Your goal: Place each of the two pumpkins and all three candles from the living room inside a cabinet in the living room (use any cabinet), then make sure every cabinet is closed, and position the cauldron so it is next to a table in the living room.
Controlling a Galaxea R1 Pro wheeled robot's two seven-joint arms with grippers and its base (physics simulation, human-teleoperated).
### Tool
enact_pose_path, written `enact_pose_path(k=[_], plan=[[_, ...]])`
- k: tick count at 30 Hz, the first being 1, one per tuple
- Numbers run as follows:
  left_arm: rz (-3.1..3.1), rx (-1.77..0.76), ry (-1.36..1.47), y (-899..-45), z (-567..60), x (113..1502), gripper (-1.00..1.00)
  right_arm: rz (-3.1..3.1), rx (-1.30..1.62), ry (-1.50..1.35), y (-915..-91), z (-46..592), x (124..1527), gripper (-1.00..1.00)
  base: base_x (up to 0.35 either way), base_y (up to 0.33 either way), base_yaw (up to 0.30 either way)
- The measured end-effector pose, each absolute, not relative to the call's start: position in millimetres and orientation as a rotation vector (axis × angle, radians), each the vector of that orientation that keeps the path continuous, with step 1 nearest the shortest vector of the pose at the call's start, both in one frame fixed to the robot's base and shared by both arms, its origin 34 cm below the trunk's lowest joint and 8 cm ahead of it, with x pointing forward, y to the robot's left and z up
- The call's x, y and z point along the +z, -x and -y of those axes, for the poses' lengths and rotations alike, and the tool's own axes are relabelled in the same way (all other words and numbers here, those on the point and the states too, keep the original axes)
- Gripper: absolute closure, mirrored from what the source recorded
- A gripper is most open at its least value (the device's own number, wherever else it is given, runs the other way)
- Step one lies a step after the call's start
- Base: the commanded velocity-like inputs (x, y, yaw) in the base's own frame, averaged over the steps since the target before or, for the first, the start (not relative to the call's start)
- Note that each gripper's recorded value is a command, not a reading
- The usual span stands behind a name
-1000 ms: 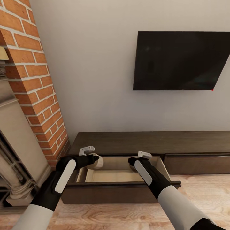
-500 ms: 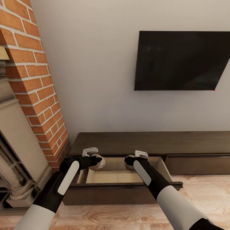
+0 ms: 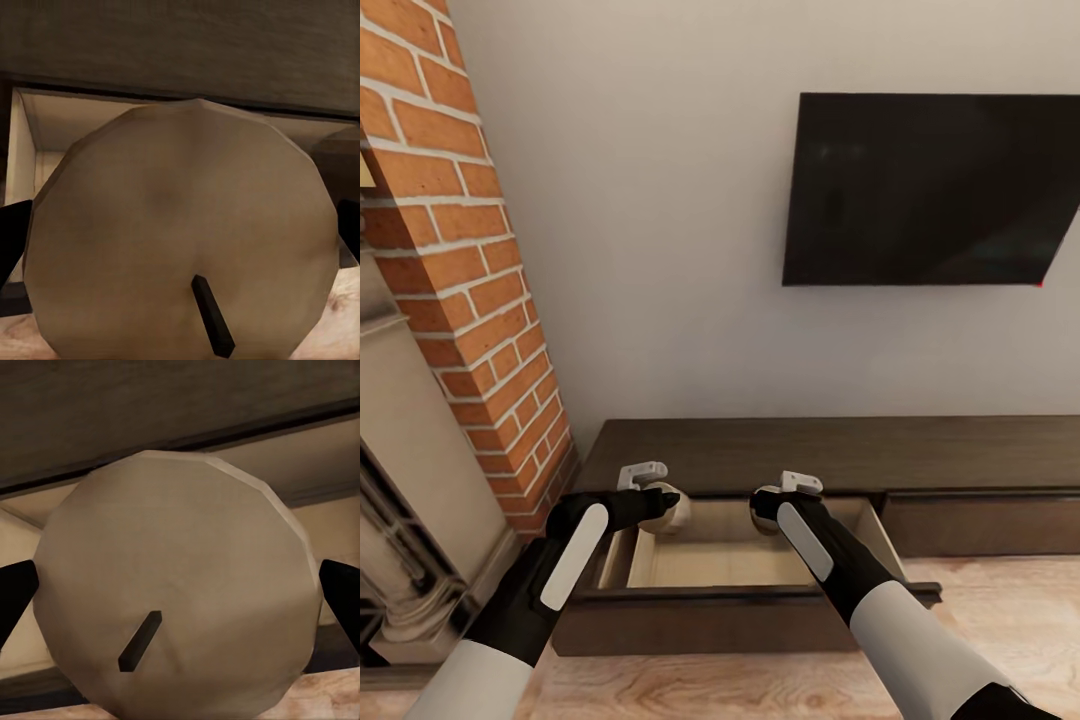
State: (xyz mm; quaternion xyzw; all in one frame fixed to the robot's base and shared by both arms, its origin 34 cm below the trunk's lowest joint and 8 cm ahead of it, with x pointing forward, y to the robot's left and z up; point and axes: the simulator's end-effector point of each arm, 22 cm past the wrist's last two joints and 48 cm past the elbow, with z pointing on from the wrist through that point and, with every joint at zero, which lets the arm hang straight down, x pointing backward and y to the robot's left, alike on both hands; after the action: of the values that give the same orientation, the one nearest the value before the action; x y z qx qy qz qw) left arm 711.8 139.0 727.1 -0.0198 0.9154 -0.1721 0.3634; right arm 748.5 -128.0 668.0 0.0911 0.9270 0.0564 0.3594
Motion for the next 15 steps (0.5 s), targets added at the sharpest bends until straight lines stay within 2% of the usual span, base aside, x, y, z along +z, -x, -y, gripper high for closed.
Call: enact_pose_path(k=[10,15], plan=[[-2.356,-0.439,0.050,-711.9,-139.5,727.1,1.00,-2.392,0.144,-0.234,-748.3,128.1,667.8,1.00,0.149,0.000,0.000],[-2.355,-0.441,0.050,-712.1,-139.3,727.3,1.00,-2.392,0.144,-0.233,-748.3,128.1,667.5,1.00,0.038,0.000,0.000]])
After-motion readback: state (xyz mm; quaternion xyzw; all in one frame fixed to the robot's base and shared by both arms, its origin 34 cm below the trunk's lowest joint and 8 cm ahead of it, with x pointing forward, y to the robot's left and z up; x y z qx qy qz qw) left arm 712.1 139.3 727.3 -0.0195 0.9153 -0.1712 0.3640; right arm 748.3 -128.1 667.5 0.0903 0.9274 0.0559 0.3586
